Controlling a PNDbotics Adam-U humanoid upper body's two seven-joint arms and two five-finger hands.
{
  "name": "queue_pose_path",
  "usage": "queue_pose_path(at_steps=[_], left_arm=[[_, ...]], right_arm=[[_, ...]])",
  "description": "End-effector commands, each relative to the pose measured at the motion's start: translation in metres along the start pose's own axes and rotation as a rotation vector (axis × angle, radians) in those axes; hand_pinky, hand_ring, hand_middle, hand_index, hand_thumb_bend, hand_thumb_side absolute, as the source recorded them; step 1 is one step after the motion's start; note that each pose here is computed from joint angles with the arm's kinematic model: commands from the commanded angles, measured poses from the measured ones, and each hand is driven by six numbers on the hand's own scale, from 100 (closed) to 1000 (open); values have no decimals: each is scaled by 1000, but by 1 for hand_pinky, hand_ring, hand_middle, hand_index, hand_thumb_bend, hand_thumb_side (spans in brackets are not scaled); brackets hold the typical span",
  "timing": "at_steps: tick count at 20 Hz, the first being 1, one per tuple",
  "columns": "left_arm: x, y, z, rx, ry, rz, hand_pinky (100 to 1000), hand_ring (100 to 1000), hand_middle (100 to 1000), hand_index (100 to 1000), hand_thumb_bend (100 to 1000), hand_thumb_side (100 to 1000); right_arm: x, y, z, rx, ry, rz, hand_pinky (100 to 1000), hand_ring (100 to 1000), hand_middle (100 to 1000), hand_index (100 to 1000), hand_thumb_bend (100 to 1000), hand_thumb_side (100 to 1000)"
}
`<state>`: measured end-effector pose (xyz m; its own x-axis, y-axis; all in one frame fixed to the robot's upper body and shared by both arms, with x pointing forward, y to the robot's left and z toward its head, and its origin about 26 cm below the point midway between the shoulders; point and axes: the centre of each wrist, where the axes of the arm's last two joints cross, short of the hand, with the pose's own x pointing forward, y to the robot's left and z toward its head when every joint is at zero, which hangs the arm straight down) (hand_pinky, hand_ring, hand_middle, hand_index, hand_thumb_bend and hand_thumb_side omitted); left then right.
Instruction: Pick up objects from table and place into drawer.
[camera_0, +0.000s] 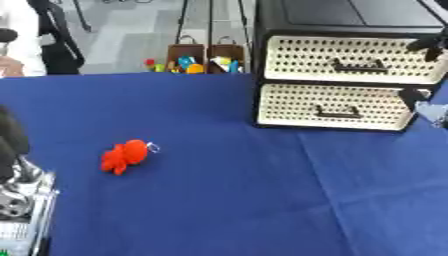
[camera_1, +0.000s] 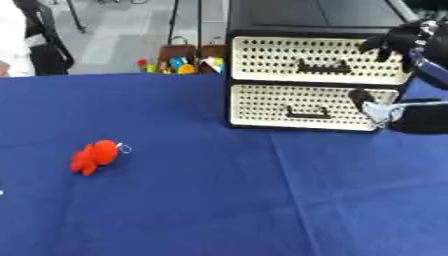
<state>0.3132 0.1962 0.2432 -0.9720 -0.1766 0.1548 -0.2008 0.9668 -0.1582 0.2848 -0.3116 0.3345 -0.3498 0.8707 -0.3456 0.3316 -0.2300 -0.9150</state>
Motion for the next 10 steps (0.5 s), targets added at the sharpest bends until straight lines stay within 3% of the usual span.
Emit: queue_pose_path(at_steps=[1,10], left_arm=[[3,-1,-4,-13,-17,12,528,703,709,899,576,805],[4,-3,-2,-17,-9,26,527,703,707,897,573,809]], right_arm=[[0,-15,-1,45,-13,12,305,473,587,857,343,618],[10,-23,-10,94,-76,-72,301,462,578,853,395,626]])
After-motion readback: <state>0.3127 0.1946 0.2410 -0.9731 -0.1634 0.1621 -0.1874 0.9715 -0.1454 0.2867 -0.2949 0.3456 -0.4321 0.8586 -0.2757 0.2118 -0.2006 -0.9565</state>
